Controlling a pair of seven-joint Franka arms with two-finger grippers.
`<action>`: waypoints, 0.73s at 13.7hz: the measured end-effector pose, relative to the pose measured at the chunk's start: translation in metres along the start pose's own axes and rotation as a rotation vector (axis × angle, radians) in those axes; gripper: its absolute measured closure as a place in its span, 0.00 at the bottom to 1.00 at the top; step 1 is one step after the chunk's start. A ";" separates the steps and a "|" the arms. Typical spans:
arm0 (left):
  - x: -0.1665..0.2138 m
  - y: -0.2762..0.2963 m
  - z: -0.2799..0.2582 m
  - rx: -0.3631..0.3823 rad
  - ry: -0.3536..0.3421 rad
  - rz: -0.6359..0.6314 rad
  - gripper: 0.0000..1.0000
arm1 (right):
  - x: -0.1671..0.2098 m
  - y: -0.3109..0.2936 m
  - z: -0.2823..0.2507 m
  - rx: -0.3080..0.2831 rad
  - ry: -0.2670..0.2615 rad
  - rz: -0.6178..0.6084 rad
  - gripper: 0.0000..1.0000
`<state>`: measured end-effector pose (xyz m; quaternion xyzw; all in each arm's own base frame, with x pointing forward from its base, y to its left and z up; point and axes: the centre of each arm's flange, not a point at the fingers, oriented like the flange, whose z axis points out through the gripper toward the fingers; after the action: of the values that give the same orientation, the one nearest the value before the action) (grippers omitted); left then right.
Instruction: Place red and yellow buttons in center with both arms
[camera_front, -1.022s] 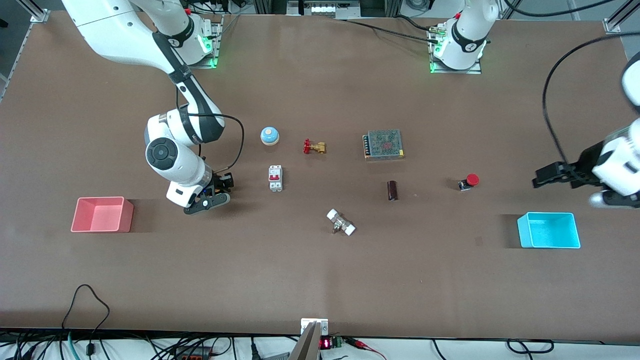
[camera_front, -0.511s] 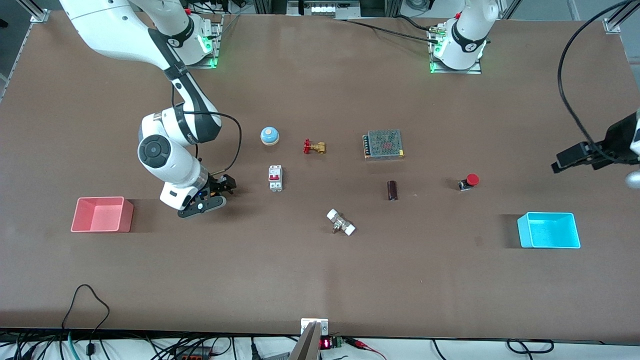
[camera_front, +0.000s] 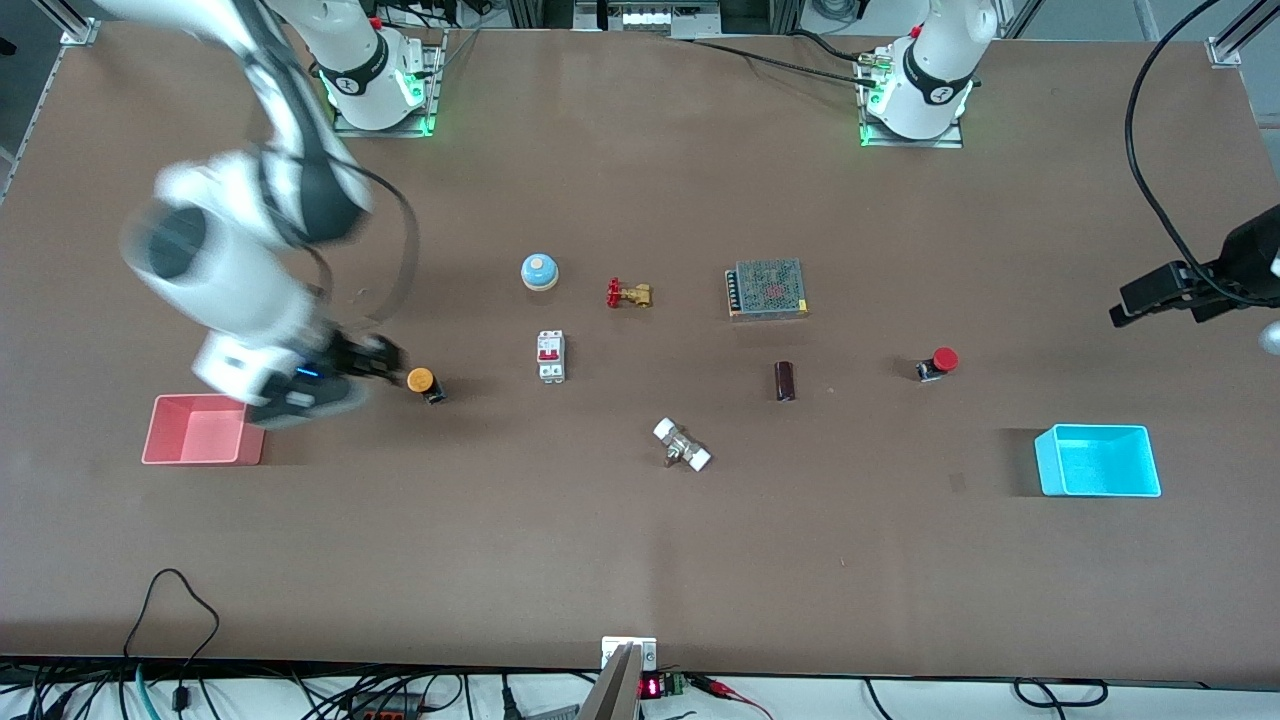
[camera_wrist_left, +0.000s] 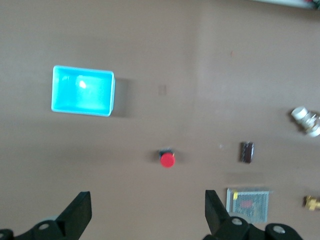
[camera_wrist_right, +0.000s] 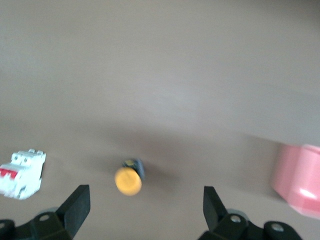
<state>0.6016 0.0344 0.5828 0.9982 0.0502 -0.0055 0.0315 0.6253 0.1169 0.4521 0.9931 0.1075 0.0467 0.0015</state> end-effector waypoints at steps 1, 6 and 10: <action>-0.002 0.002 0.002 0.013 -0.020 0.006 0.00 | -0.009 0.029 -0.050 -0.014 -0.024 0.046 0.00; -0.008 0.002 -0.006 0.021 -0.017 0.005 0.00 | -0.048 0.088 -0.164 0.014 -0.035 0.170 0.00; -0.009 0.002 -0.010 0.022 -0.010 0.006 0.00 | -0.048 0.094 -0.156 0.016 -0.057 0.182 0.00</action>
<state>0.5929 0.0319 0.5928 0.9986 0.0469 -0.0107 0.0209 0.5841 0.0141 0.6041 0.9997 0.0170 0.0176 -0.0074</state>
